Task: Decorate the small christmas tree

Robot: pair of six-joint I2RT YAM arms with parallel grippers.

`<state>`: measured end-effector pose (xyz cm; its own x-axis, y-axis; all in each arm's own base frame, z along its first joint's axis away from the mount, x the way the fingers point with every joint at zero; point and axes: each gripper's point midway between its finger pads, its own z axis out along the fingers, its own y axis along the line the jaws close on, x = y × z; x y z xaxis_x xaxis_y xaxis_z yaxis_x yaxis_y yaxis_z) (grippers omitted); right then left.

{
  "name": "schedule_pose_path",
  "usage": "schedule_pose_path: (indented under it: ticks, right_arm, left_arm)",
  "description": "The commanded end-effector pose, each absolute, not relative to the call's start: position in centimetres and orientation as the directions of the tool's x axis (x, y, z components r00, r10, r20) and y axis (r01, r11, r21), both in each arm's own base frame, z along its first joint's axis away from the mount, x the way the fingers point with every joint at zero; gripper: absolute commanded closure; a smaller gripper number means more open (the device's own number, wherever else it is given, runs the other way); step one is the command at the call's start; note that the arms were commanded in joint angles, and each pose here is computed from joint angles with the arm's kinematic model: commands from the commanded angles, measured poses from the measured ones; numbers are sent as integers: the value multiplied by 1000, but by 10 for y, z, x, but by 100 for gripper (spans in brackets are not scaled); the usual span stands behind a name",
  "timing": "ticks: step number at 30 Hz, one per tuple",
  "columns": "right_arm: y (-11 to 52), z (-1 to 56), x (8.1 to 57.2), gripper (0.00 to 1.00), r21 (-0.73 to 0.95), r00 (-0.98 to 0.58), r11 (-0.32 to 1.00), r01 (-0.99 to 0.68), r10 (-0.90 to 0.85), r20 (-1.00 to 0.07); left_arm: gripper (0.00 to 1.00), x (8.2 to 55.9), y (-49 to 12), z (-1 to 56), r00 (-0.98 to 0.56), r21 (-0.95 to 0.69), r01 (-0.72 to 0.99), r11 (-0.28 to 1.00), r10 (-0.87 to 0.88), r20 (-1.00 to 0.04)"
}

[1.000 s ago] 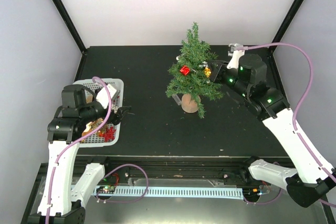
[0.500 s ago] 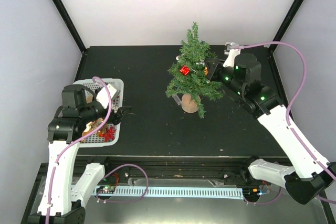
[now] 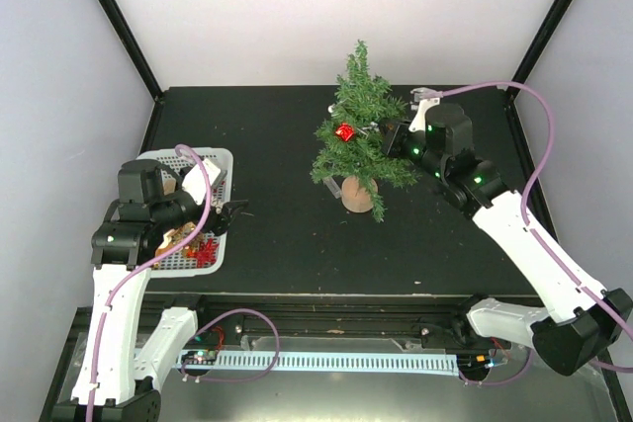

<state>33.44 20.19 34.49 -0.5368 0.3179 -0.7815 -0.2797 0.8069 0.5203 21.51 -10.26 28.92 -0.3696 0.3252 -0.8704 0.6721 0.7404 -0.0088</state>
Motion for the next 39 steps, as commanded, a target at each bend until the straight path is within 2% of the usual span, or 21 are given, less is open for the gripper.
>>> schedule_pose_path:
  ticks: [1,4,11,13,21,29,34,39]
  right_arm:
    - [197,364,331,92,522,-498,799,-297,337,-799]
    - [192,378,325,81,519,-476,796,-311,342,-810]
    - [181,392,313,40,503,-449,807,-309,342,-826]
    - [179,393,310,34,499,-448,810,-309,339,-828]
    - [170,393,299,28,480,-441,822,-307,323,-837]
    - [158,385,279,28,426,-460,850,-311,257,-850]
    - [157,367,242,19,346,-519,852,-392,105,-848]
    - [146,385,186,15,310,-478,802,-511,34,-878]
  left_arm:
    - [6,213,-105,294,-349,-6,678,735,314,-883]
    - [6,214,-105,293,-349,-6,677,736,314,-883]
    - [5,215,-103,293,-352,-1,669,743,315,-882]
    - [5,216,-103,294,-351,-1,668,744,314,-882]
    - [5,215,-101,291,-355,6,659,752,318,-879]
    - [4,216,-98,291,-358,18,647,762,325,-875]
    - [5,214,-98,289,-364,21,652,758,338,-868]
    - [5,204,-98,294,-367,25,661,750,353,-861]
